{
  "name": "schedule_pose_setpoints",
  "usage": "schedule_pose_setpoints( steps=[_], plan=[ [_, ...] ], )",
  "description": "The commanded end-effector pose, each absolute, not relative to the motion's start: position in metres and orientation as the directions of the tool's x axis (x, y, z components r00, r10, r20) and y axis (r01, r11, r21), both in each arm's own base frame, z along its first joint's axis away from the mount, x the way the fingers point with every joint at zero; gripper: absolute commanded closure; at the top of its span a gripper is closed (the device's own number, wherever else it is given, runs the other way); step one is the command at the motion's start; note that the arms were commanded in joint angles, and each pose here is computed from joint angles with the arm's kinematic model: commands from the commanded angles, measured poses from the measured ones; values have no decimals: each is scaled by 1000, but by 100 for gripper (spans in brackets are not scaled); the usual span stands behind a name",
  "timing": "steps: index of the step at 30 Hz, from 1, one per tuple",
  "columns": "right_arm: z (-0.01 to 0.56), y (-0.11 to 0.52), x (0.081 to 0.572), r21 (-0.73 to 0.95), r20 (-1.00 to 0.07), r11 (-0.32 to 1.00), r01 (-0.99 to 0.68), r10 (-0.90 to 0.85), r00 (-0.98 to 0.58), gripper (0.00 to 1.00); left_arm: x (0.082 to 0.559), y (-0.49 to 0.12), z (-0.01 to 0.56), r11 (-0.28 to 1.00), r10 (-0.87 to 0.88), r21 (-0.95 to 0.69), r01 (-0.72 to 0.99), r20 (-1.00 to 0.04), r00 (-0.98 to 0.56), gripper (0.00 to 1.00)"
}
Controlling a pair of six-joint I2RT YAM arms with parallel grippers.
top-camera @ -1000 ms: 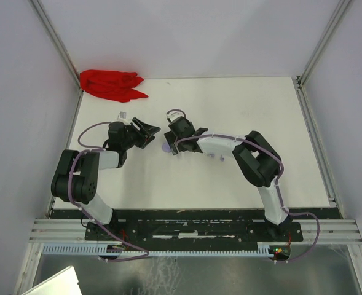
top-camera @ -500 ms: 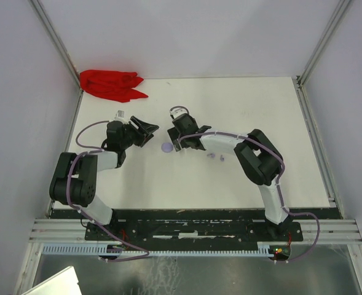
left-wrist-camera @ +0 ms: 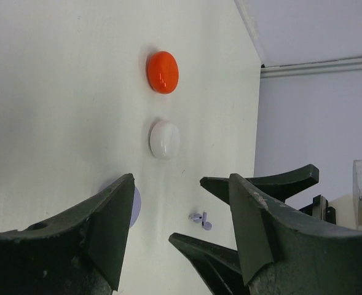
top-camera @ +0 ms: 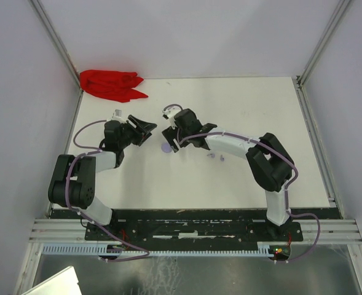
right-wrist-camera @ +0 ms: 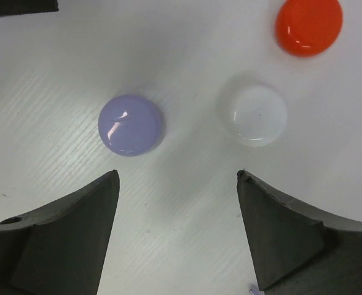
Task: Insert the wireless bluetooth earbuds into the charging case
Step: Pick up the charging case at the center of the board.
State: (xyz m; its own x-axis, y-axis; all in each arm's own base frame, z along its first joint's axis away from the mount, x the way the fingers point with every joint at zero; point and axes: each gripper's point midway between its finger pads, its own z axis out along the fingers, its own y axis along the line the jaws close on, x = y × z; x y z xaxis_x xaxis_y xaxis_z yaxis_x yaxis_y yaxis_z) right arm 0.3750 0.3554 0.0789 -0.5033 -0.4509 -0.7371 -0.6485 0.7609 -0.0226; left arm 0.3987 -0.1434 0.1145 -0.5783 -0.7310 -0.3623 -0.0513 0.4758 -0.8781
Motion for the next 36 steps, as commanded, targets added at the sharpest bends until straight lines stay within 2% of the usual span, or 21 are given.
schedule_pose_setpoints(
  steps=[1, 25, 31, 36],
  plan=[
    [86, 386, 373, -9, -753, 684, -729, -484, -445, 15, 400, -140, 133, 463, -735, -886, 0, -384, -558, 30],
    [44, 420, 372, -15, -697, 620, -784, -569, -437, 16, 398, -112, 139, 438, -767, -899, -19, -363, -529, 29],
    [38, 421, 373, -14, -689, 619, -786, -575, -441, 21, 397, -109, 137, 437, -770, -899, -22, -361, -526, 29],
    [35, 421, 373, -15, -684, 621, -784, -578, -445, 30, 397, -107, 136, 436, -771, -900, -24, -360, -525, 29]
  ],
)
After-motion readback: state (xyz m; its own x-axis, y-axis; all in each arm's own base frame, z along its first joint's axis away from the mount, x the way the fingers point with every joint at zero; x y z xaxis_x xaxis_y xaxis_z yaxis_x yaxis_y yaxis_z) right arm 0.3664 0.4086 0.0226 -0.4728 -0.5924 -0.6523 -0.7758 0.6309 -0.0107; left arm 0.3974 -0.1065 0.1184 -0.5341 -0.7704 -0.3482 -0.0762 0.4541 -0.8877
